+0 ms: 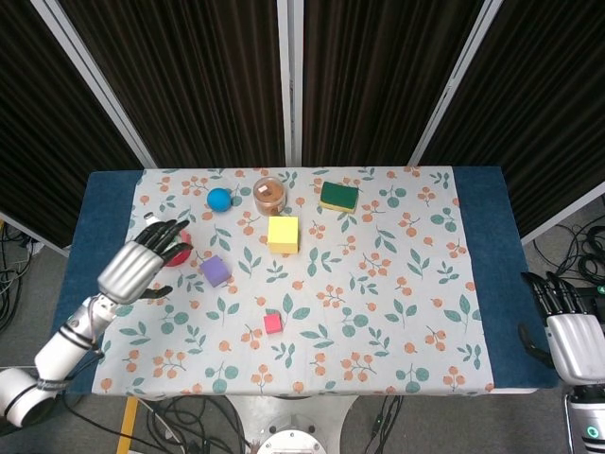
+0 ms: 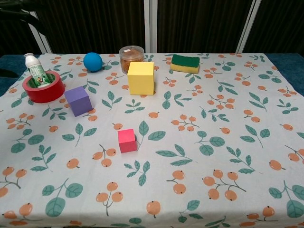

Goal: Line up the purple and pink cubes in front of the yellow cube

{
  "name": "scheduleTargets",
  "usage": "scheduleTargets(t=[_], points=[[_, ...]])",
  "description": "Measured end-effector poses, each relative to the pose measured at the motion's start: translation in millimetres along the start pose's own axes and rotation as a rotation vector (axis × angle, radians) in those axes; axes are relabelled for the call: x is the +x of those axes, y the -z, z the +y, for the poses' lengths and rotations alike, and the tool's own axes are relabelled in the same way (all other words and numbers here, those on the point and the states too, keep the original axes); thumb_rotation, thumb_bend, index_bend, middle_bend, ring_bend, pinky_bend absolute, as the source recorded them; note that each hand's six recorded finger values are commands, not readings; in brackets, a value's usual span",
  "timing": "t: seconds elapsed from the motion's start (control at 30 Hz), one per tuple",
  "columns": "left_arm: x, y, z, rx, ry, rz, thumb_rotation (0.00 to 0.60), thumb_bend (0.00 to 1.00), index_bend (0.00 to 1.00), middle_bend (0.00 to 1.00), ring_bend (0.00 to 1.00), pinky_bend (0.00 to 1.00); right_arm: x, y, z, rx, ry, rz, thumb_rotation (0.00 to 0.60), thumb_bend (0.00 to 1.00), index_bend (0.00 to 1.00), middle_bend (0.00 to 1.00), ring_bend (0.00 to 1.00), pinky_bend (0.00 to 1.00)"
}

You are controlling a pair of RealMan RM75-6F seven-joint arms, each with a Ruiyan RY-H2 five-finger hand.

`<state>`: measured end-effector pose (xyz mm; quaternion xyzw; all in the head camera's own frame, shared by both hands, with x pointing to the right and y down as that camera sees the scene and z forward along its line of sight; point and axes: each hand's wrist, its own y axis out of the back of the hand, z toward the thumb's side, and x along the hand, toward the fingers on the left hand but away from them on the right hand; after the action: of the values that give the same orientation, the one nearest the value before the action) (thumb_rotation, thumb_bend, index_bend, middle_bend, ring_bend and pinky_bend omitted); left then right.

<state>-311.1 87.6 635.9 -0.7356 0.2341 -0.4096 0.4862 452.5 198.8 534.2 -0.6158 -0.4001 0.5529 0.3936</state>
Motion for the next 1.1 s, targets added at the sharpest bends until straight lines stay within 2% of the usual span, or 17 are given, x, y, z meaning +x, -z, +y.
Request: scheduleTargets(t=[0.17, 0.4, 0.63, 0.9, 1.1], points=[[44.3, -11.3, -18.3, 0.077, 0.061, -0.094, 0.6, 0.22, 0.3, 0.13, 0.06, 0.15, 1.3, 4.6, -0.4, 0.001, -0.003, -0.022, 0.6, 0.36, 0.01, 0.1, 0.0, 0.1], [78.3, -20.8, -46.7, 0.186, 0.144, -0.148, 0.6, 0.24, 0.3, 0.12, 0.06, 0.15, 1.7, 7.9, -0.4, 0.002, -0.003, -0.038, 0.6, 0.36, 0.01, 0.1, 0.0, 0.1], [78.6, -27.3, -73.4, 0.259, 0.223, -0.181, 0.6, 0.25, 0.3, 0.1, 0.06, 0.15, 3.5, 10.4, -2.9, 0.001, -0.01, -0.05, 0.6, 0.36, 0.01, 0.1, 0.0, 0.1], [77.9, -20.1, -88.8, 0.296, 0.251, -0.161, 0.6, 0.25, 0.31, 0.1, 0.06, 0.15, 3.4, 11.3, -3.9, -0.001, -0.012, -0.056, 0.6, 0.36, 0.01, 0.1, 0.0, 0.1], [80.3, -13.4, -98.1, 0.275, 0.258, -0.14, 0.6, 0.25, 0.42, 0.1, 0.06, 0.15, 2.8, 11.7, -3.6, -0.001, -0.009, -0.058, 0.6, 0.36, 0.01, 0.1, 0.0, 0.1]])
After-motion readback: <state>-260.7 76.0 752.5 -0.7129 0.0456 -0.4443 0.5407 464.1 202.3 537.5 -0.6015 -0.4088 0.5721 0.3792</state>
